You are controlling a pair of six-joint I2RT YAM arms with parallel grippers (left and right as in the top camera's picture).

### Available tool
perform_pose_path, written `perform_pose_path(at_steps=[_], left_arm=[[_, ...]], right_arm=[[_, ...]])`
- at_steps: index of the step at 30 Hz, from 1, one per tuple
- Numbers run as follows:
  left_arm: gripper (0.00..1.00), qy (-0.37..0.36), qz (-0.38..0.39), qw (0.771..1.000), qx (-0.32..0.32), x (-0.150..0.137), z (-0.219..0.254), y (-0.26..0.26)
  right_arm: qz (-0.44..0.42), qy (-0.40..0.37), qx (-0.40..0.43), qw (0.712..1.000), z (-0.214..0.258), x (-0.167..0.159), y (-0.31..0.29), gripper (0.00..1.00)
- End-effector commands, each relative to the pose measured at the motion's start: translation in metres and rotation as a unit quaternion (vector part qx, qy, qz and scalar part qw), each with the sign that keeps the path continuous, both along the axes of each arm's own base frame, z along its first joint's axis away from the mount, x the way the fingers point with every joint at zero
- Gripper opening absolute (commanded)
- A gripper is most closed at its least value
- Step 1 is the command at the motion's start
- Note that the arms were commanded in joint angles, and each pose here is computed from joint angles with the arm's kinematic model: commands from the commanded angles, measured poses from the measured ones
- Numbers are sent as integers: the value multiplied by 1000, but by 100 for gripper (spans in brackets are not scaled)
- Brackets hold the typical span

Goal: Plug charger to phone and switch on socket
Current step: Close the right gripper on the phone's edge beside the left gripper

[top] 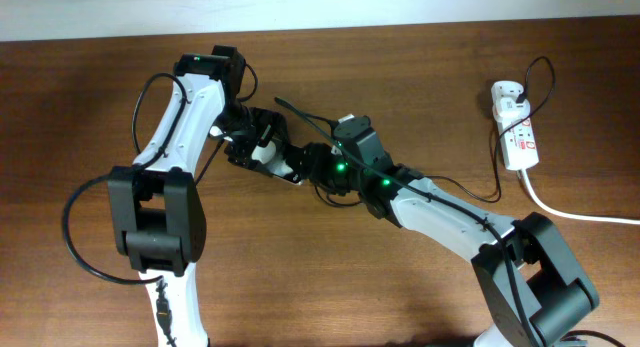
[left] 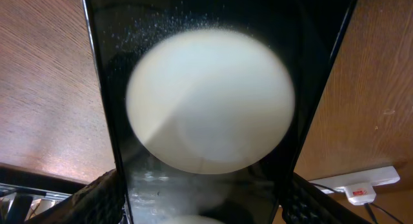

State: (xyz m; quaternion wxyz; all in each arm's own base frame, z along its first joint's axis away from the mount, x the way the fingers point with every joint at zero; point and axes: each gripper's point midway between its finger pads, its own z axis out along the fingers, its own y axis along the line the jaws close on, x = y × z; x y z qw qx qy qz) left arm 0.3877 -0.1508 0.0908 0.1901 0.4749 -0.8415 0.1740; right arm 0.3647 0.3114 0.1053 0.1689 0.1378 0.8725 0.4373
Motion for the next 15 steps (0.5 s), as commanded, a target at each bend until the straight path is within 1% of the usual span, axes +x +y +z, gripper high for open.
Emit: perform_pose_path(at_steps=[1, 6, 15], left_arm=[[0, -8, 2, 1000, -3, 4, 6, -3], [0, -8, 2, 1000, -3, 4, 6, -3], [1, -4, 2, 1000, -2, 2, 7, -3]], right_arm=[[-8, -11, -1, 1000, 4, 6, 3, 48], [-2, -16, -6, 1000, 4, 0, 12, 47], [-25, -31, -18, 999, 4, 7, 9, 46]])
